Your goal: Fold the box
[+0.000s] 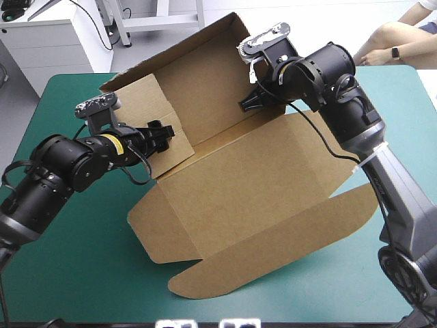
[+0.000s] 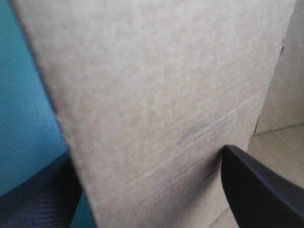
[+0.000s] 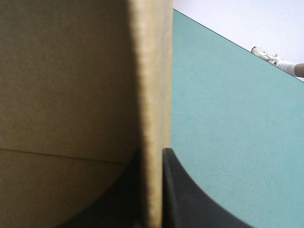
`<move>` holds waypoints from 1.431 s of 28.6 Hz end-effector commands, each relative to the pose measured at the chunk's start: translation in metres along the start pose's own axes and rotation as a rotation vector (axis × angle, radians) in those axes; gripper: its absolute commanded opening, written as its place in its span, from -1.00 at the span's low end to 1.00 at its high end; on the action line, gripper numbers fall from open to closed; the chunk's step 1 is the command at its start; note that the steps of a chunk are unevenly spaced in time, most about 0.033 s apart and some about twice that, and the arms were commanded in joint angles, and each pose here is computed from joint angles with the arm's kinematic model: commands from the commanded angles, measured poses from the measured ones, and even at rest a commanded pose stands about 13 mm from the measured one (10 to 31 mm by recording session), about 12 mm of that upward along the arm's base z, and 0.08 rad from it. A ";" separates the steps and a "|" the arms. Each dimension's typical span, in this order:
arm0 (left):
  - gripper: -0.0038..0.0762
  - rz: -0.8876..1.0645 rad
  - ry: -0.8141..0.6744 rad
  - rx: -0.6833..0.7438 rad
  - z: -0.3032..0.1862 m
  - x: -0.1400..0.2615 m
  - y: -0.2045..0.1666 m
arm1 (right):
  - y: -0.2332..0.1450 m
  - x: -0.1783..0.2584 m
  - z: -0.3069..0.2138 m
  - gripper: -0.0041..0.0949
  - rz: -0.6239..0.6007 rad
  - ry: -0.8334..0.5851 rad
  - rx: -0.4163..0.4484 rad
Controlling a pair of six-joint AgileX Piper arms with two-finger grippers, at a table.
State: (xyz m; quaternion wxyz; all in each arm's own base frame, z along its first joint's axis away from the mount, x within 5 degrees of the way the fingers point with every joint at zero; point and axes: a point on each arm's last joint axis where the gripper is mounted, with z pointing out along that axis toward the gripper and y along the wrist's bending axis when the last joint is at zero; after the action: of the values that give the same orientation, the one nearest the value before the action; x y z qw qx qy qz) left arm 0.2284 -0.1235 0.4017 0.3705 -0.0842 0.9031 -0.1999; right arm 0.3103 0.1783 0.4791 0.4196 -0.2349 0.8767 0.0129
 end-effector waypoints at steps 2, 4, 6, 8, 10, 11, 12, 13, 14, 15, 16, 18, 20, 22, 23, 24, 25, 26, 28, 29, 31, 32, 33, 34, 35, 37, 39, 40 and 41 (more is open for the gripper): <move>0.51 -0.073 -0.173 0.013 0.008 -0.017 -0.003 | -0.005 -0.010 -0.036 -0.95 0.044 -0.134 -0.020; 0.51 -0.102 -0.234 0.045 0.010 -0.023 -0.006 | -0.005 -0.009 -0.036 -0.95 0.044 -0.124 -0.018; 0.51 -0.098 -0.257 0.075 0.012 -0.025 -0.009 | -0.006 -0.008 -0.036 -0.95 0.042 -0.118 -0.013; 0.51 -0.077 -0.259 0.061 0.017 -0.025 -0.009 | -0.006 -0.008 -0.036 -0.95 0.042 -0.113 -0.013; 0.51 -0.049 -0.263 0.034 0.022 -0.026 -0.007 | -0.005 -0.008 -0.036 -0.95 0.044 -0.110 -0.018; 0.51 -0.034 -0.265 0.021 0.025 -0.026 -0.007 | -0.005 -0.008 -0.036 -0.95 0.045 -0.108 -0.018; 0.51 -0.021 -0.275 0.016 0.024 -0.027 -0.007 | -0.005 -0.007 -0.036 -0.95 0.045 -0.107 -0.018; 0.51 -0.013 -0.278 0.011 0.025 -0.027 -0.006 | -0.005 -0.007 -0.036 -0.95 0.045 -0.105 -0.016; 0.51 0.000 -0.285 0.004 0.026 -0.028 -0.006 | -0.006 -0.007 -0.036 -0.95 0.044 -0.105 -0.013; 0.51 0.013 -0.289 -0.004 0.027 -0.028 -0.006 | -0.006 -0.007 -0.036 -0.95 0.043 -0.105 -0.012; 0.51 0.020 -0.289 -0.013 0.028 -0.028 -0.005 | -0.006 -0.007 -0.036 -0.95 0.044 -0.105 -0.012; 0.51 0.025 -0.282 -0.028 0.031 -0.028 -0.004 | -0.006 -0.007 -0.036 -0.95 0.048 -0.105 -0.012; 0.48 0.023 -0.278 -0.030 0.033 -0.027 -0.004 | -0.006 -0.007 -0.036 -0.95 0.047 -0.105 -0.012; 0.24 0.015 -0.271 -0.030 0.033 -0.027 -0.004 | -0.006 -0.007 -0.036 -0.95 0.047 -0.105 -0.012; 0.05 0.007 -0.265 -0.030 0.033 -0.026 -0.004 | -0.006 -0.007 -0.036 -0.95 0.047 -0.105 -0.012; -0.29 0.000 -0.259 -0.026 0.033 -0.025 -0.004 | -0.006 -0.007 -0.036 -0.95 0.046 -0.105 -0.009; -0.70 0.001 -0.258 -0.025 0.033 -0.025 -0.004 | -0.006 -0.007 -0.036 -0.95 0.045 -0.105 -0.006; -0.91 0.017 -0.259 -0.025 0.033 -0.025 -0.004 | -0.006 -0.007 -0.036 -0.95 0.045 -0.105 -0.006; -0.88 0.030 -0.261 -0.024 0.032 -0.026 -0.005 | -0.006 -0.007 -0.036 -0.95 0.045 -0.105 -0.006; -0.91 0.031 -0.259 -0.027 0.032 -0.026 -0.004 | -0.006 -0.007 -0.036 -0.95 0.045 -0.105 -0.006; -0.92 0.076 -0.250 -0.027 0.032 -0.025 -0.005 | -0.007 -0.007 -0.036 -0.95 0.048 -0.105 0.004; -0.92 0.100 -0.236 -0.034 0.033 -0.024 -0.004 | -0.008 -0.007 -0.036 -0.95 0.050 -0.103 0.007; -0.92 0.120 -0.215 -0.046 0.032 -0.023 -0.004 | -0.008 -0.007 -0.036 -0.95 0.054 -0.103 0.011; -0.92 0.134 -0.197 -0.068 0.031 -0.023 -0.003 | -0.009 -0.007 -0.035 -0.95 0.059 -0.100 0.020; -0.92 0.144 -0.188 -0.084 0.030 -0.023 -0.003 | -0.010 -0.007 -0.035 -0.95 0.069 -0.100 0.033; -0.92 0.154 -0.189 -0.106 0.022 -0.029 -0.004 | -0.015 -0.006 -0.035 -0.96 0.092 -0.098 0.056; -0.92 0.187 -0.199 -0.112 0.013 -0.037 -0.008 | -0.021 -0.004 -0.032 -0.96 0.123 -0.076 0.053; -0.92 0.205 -0.192 -0.114 0.010 -0.039 -0.010 | -0.024 -0.003 -0.028 -0.96 0.145 -0.069 0.054; -0.92 0.246 -0.163 -0.133 0.005 -0.046 -0.014 | -0.036 -0.001 -0.020 -0.96 0.202 -0.050 0.070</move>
State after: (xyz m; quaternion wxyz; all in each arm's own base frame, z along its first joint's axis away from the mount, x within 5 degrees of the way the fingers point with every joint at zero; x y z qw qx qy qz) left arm 0.2710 -0.1269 0.4060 0.4365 -0.0674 0.8909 -0.1055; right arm 0.3176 0.1708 0.4759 0.4109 -0.1729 0.8943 0.0392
